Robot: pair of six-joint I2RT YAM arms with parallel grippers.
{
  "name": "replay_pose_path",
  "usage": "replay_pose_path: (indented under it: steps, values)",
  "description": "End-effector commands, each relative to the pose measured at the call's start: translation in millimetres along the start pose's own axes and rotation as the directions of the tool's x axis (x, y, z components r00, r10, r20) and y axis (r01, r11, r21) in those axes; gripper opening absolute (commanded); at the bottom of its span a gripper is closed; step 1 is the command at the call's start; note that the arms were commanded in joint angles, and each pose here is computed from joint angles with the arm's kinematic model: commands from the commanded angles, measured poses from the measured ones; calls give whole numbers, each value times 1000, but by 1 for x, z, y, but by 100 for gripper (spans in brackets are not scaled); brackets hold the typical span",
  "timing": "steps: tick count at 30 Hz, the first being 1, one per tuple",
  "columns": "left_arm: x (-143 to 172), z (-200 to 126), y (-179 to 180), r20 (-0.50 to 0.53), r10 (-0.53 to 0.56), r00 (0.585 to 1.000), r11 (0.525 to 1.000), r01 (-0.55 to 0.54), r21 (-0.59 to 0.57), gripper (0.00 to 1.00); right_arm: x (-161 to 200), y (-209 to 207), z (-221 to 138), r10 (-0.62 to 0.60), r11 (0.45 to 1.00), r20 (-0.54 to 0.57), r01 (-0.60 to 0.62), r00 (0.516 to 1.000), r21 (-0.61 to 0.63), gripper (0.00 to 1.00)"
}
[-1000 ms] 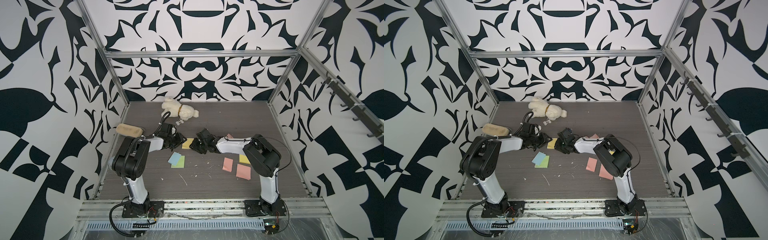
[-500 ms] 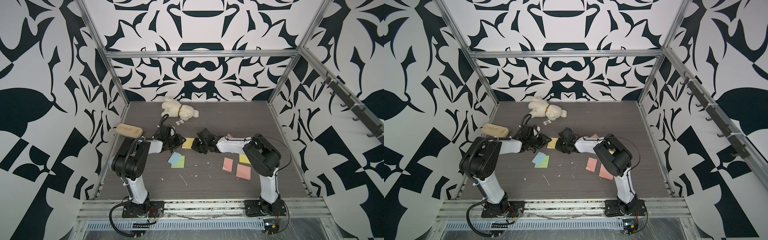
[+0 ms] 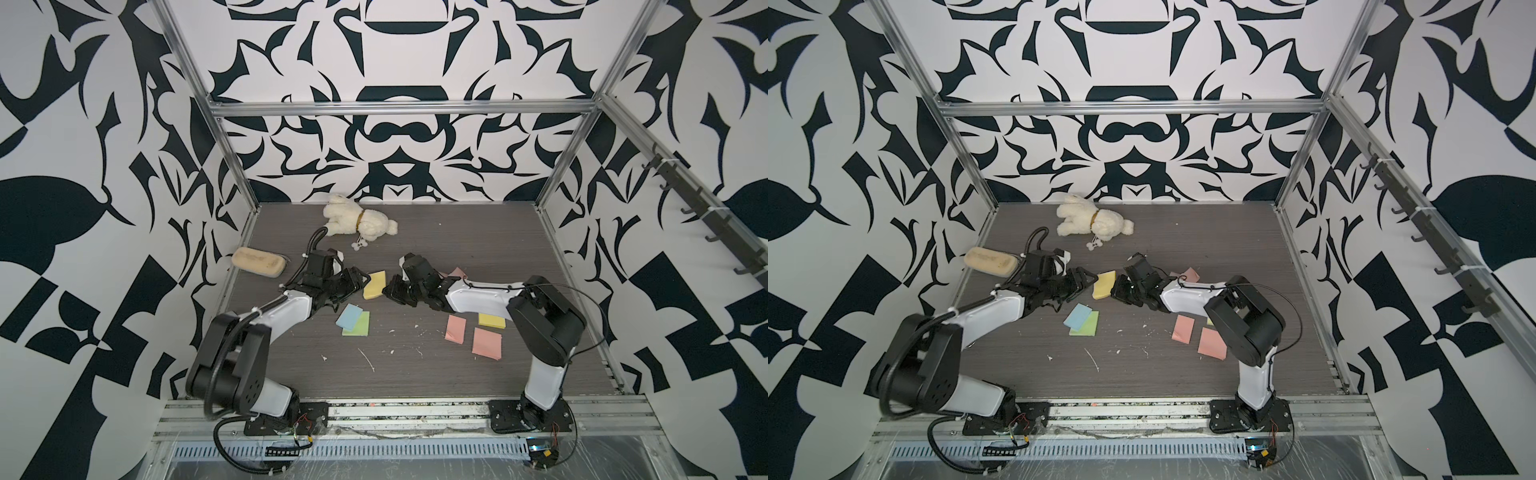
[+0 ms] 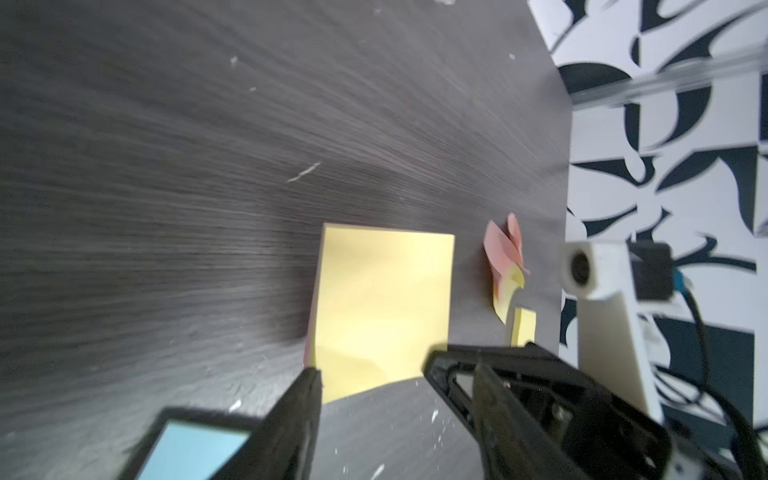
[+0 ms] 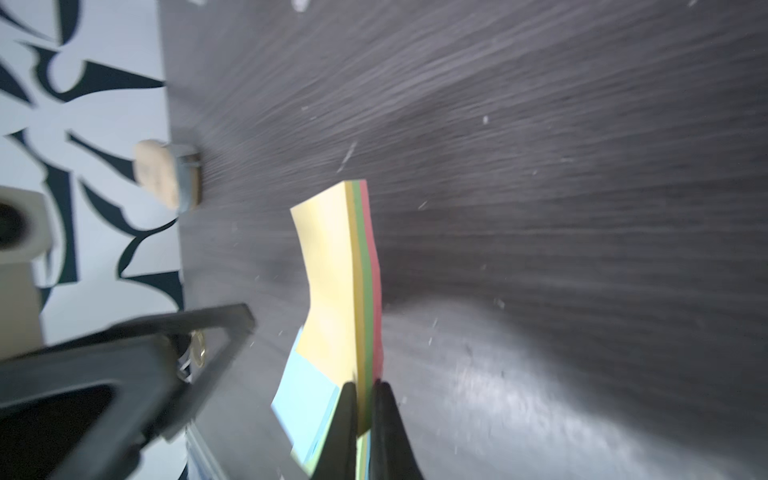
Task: Tear off pages from different memo pads
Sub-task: Pick up the memo pad from the center of the board.
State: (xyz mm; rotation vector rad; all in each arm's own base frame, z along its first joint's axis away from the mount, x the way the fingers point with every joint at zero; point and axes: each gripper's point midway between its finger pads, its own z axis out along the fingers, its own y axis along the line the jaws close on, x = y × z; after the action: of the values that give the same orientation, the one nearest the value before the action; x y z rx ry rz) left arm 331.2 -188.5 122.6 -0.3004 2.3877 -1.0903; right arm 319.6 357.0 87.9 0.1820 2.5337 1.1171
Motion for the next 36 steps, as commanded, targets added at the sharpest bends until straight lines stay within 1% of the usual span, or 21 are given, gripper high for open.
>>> replay_pose_path:
  steps: [1, 3, 6, 9, 15, 19, 22, 25, 31, 36]
  values:
    - [7, -25, -3, 24, 9, 1000, 999, -10, 33, 72, -8, 37, -32, -85, 985, 46, 91, 995, -146, 0]
    - [9, -37, -13, 44, 10, 999, 996, -14, 90, 77, 0, 37, -44, -88, 981, 36, 92, 996, -170, 0]
    - [15, -47, -27, 44, 8, 999, 986, -15, 166, 81, 11, 45, -59, -62, 969, 18, 64, 998, -240, 0]
    - [20, -52, -35, 37, -2, 999, 974, -6, 225, 82, 20, 55, -72, -57, 954, 2, 55, 998, -296, 0]
    - [32, -49, -36, -8, -22, 1000, 960, 24, 279, 76, 42, 75, -85, -54, 922, -52, 30, 997, -385, 0]
    - [36, -50, -37, -18, -23, 1000, 953, 27, 301, 71, 49, 80, -86, -37, 909, -76, 2, 996, -416, 0]
    - [36, -51, -41, -17, -15, 1000, 948, 20, 316, 66, 52, 79, -86, -29, 906, -92, -12, 995, -422, 0]
    - [37, -51, -42, -26, -7, 1000, 946, 15, 324, 58, 56, 83, -87, -24, 897, -114, -29, 993, -441, 0]
    - [41, -49, -43, -54, 2, 999, 941, 16, 339, 40, 61, 87, -89, -31, 887, -154, -44, 988, -459, 0]
    - [43, -51, -46, -64, 17, 998, 939, 7, 345, 22, 66, 84, -89, -39, 891, -172, -43, 984, -452, 0]
